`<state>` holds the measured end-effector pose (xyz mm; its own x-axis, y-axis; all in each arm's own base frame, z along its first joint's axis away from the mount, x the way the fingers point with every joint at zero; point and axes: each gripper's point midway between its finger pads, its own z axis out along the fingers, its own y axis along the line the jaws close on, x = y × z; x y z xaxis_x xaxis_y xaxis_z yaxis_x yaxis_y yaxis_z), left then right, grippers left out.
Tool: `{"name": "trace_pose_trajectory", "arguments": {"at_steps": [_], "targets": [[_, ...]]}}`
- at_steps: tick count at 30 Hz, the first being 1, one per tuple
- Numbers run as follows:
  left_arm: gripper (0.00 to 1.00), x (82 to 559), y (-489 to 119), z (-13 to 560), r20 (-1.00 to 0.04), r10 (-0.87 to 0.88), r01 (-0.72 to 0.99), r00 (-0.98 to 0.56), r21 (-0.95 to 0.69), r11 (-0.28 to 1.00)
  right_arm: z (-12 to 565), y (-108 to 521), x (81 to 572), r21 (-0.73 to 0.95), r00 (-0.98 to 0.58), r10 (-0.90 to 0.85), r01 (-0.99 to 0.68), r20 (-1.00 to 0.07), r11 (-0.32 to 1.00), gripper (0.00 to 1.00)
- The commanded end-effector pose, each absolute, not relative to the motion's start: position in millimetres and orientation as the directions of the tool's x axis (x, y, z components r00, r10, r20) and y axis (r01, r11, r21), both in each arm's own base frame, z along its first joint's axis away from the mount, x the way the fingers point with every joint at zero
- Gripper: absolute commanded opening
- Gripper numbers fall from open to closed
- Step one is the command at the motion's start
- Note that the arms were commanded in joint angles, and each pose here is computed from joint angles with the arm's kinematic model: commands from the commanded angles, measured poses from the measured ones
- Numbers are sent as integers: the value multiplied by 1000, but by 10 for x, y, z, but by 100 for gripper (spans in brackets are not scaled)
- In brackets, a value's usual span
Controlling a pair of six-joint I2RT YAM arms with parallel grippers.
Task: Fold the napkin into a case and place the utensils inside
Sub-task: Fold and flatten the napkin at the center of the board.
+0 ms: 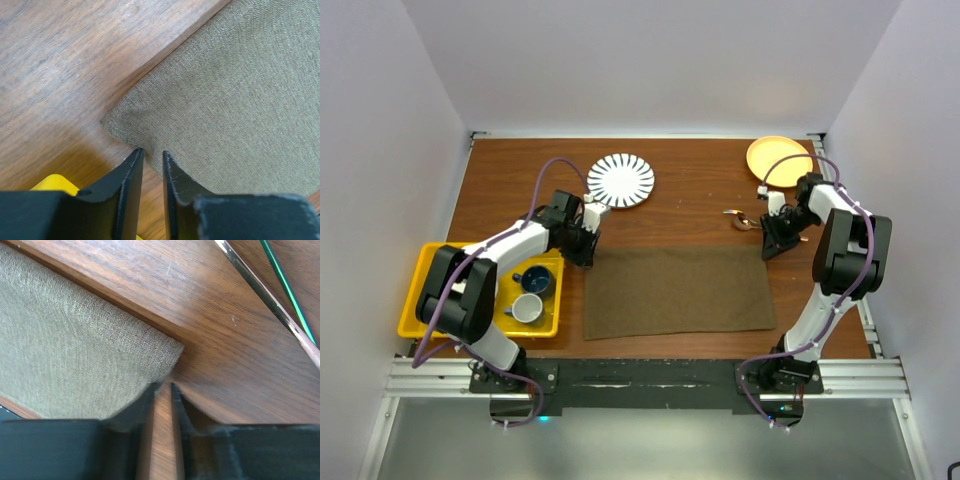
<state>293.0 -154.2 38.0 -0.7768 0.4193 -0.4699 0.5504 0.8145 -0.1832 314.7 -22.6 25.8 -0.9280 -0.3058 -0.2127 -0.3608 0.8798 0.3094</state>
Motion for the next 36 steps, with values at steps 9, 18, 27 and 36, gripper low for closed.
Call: {"name": "trace_pose_trajectory", "arguments": {"at_steps": [9, 18, 27, 36], "targets": [[47, 3142, -1562, 449, -516, 382, 519, -767, -147, 842, 399, -171, 3270, 331, -921, -293, -368, -255, 869, 44], [37, 3165, -1613, 389, -506, 372, 514, -778, -172, 840, 369, -134, 3300, 357, -924, -285, -364, -256, 860, 33], [0, 3159, -1608, 607, -541, 376, 531, -752, -159, 832, 504, -136, 3299, 351, -914, -304, -387, -270, 853, 0], [0, 3251, -1637, 953, -617, 363, 549, -699, -136, 825, 714, -144, 3411, 337, -903, -303, -399, -304, 853, 0]]}}
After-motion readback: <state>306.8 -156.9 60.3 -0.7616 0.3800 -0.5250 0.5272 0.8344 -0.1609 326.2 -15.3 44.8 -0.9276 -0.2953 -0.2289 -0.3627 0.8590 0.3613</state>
